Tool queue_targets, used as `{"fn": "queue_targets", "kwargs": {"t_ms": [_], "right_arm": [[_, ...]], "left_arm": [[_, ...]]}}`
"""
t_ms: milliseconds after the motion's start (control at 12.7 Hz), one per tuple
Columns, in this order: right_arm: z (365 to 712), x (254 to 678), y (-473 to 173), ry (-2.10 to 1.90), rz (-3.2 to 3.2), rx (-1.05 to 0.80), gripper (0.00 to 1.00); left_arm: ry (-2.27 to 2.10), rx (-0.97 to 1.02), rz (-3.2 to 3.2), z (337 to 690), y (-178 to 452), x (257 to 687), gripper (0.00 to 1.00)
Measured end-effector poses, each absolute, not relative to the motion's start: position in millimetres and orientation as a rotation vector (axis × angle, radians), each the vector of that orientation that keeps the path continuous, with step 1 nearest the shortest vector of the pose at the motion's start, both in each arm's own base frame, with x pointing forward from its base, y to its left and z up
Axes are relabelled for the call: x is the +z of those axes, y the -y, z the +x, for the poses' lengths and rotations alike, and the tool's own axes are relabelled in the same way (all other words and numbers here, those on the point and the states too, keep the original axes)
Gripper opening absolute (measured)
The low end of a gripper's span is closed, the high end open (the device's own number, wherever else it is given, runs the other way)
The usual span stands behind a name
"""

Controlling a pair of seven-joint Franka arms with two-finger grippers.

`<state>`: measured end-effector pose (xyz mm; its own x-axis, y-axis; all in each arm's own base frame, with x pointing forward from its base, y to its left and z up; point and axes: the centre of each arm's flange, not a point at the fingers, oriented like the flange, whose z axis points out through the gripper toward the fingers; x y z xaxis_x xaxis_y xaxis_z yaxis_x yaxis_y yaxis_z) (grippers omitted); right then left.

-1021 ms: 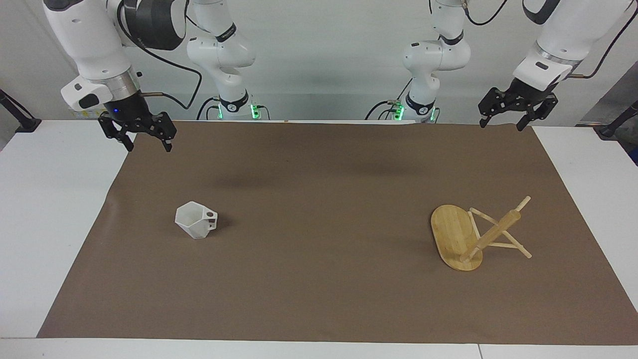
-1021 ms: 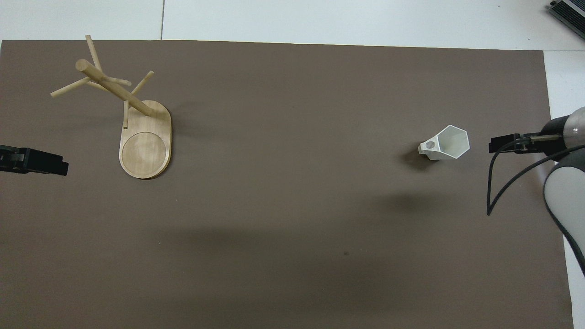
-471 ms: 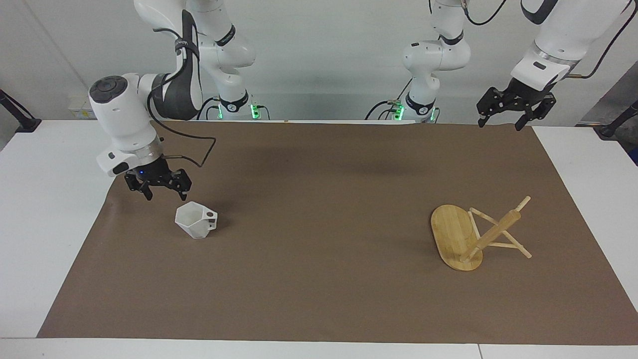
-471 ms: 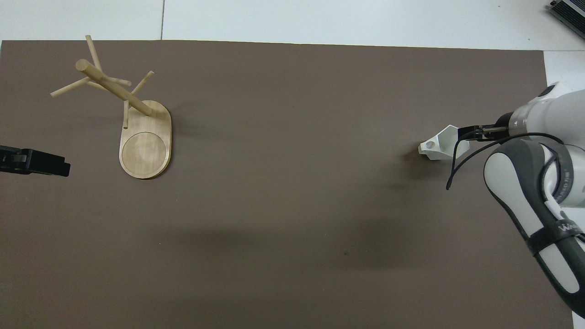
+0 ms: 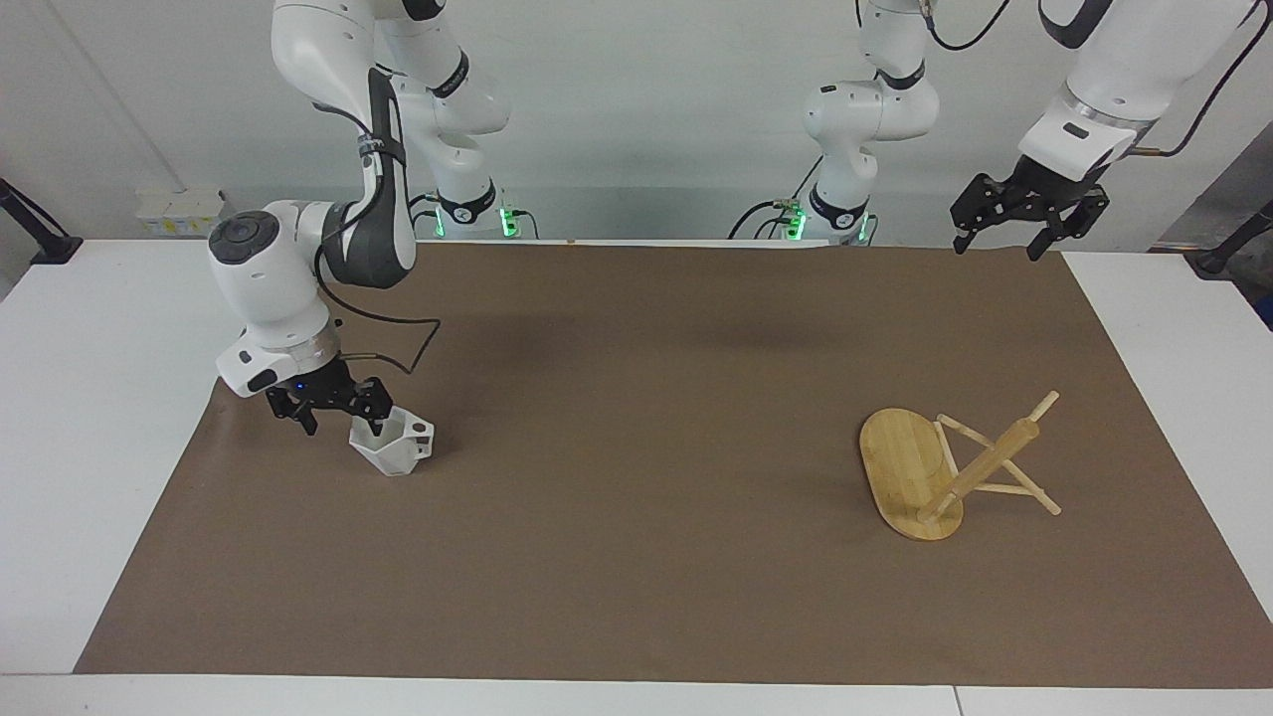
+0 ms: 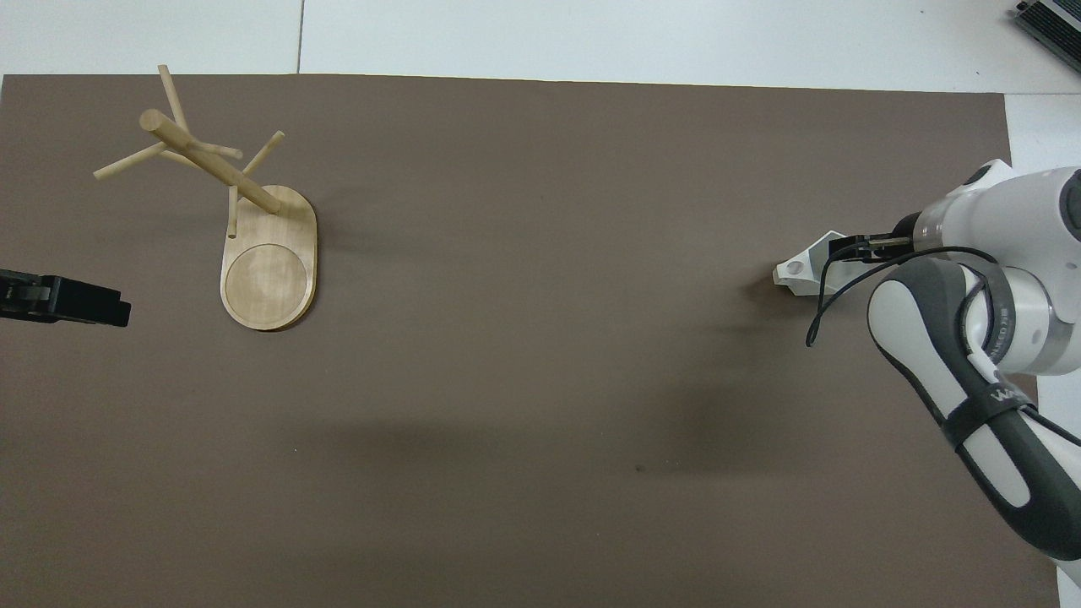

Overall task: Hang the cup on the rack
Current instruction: 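Grasp the white cup by its handle with the right gripper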

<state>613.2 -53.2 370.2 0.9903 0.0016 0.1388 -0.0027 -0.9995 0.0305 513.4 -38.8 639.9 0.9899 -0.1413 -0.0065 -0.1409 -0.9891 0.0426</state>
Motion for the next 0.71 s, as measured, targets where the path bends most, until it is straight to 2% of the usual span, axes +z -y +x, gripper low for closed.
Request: {"fn": "queue_targets", "kwargs": {"t_ms": [157, 236, 314, 471, 628, 707], "right_arm": [[610, 353, 53, 0.000, 3.102, 0.226, 1.00], [609, 347, 53, 0.001, 3.101, 0.228, 0.93], [608, 344, 54, 0.001, 3.102, 0.225, 0.92], [607, 343, 54, 0.003, 3.102, 0.221, 0.69], [607, 344, 54, 0.004, 3.104, 0.199, 0.42], [607, 346, 54, 0.004, 3.106, 0.182, 0.33]], "left_arm": [[0.220, -0.014, 3.092, 513, 39, 640, 1.00], [0.220, -0.014, 3.092, 513, 39, 640, 1.00], [0.219, -0.014, 3.092, 513, 39, 640, 1.00], [0.212, -0.014, 3.092, 513, 36, 640, 1.00], [0.204, -0.014, 3.092, 513, 35, 640, 1.00], [0.208, -0.014, 3.092, 513, 36, 640, 1.00]]}}
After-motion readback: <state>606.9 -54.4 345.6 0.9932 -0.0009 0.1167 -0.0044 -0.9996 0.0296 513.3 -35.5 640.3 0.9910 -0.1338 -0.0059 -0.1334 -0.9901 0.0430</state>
